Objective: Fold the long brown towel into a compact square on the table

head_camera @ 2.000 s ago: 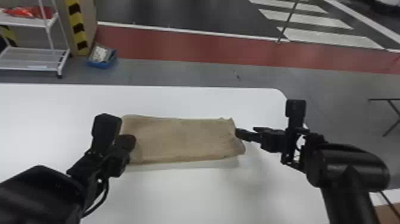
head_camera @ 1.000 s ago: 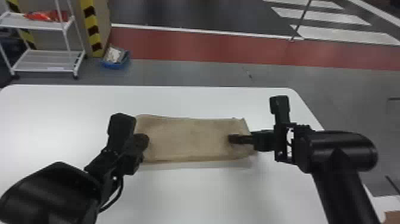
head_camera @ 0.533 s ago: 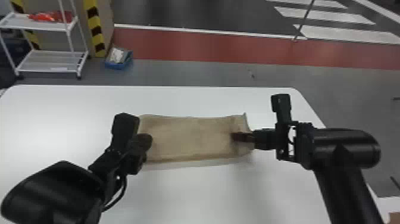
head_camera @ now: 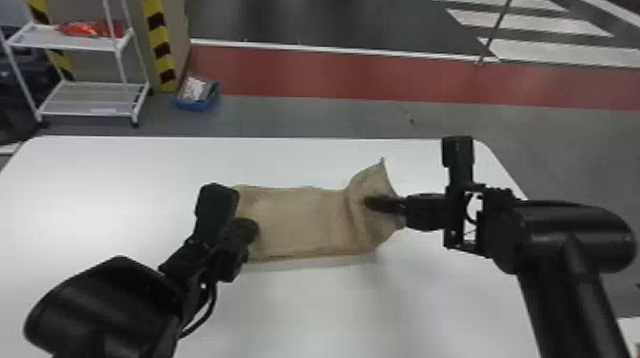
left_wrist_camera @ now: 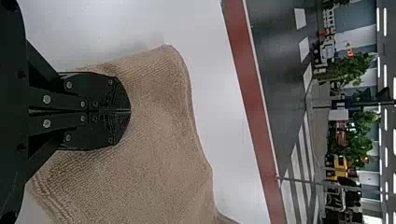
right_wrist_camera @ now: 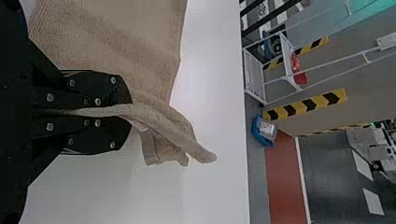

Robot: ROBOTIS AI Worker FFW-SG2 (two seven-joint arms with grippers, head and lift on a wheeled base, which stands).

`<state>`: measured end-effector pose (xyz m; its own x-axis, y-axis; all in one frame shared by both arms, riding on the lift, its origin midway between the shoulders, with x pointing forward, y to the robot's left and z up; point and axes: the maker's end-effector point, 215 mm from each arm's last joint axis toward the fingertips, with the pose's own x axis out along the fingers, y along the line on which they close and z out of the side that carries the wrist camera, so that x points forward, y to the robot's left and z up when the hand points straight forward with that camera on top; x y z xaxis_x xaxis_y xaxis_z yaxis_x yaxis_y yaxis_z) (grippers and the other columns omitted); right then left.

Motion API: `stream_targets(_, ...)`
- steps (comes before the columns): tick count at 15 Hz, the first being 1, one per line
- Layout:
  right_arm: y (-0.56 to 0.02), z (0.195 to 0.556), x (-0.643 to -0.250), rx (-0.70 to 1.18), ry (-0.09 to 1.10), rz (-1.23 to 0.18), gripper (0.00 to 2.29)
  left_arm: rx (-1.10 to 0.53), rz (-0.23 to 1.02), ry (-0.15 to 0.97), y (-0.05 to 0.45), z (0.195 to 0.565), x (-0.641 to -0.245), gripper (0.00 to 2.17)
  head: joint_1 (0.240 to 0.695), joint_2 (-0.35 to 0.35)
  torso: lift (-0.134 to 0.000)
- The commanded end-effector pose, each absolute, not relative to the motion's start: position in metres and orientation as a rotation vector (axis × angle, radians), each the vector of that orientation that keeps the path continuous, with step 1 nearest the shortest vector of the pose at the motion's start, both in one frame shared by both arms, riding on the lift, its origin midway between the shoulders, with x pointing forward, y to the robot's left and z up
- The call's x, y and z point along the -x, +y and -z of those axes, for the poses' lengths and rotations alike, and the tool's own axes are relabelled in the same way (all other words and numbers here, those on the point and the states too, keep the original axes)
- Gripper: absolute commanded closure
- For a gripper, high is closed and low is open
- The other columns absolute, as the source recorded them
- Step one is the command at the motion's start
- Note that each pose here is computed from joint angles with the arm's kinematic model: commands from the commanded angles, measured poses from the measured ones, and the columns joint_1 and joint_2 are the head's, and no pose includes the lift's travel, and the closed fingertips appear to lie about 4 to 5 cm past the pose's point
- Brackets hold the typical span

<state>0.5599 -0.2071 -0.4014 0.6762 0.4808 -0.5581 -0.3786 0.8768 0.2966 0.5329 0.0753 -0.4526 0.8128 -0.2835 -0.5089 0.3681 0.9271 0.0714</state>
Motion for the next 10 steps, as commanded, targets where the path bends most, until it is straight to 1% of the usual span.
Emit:
stream_targets(1, -0.187, 0.384, -0.559, -0.18, 0.647, -0.518, 1.33, -0.162, 0.361, 0.52, 0.068, 0.453, -0.531, 1.42, 0.695, -0.135, -0.128)
stream_targets(3, -0.179, 0.382, -0.56, -0.183, 0.65, -0.526, 1.33, -0.151, 0.375, 0.519, 0.064, 0.452, -0.53, 1.42, 0.695, -0.127, -0.128)
stream_targets(5, -0.179, 0.384, -0.562, -0.157, 0.651, -0.511, 1.33, -0.128, 0.41, 0.479, 0.06, 0.437, -0.53, 1.41, 0.695, -0.12, -0.128)
stream_targets(7, -0.182, 0.382, -0.565, -0.153, 0.647, -0.504, 1.33, -0.097, 0.409, 0.442, 0.072, 0.411, -0.537, 1.41, 0.695, -0.123, -0.128)
stream_targets(10, -0.189, 0.385, -0.564, -0.152, 0.653, -0.487, 1.33, -0.099, 0.389, 0.459, 0.099, 0.413, -0.546, 1.41, 0.695, -0.11, -0.128)
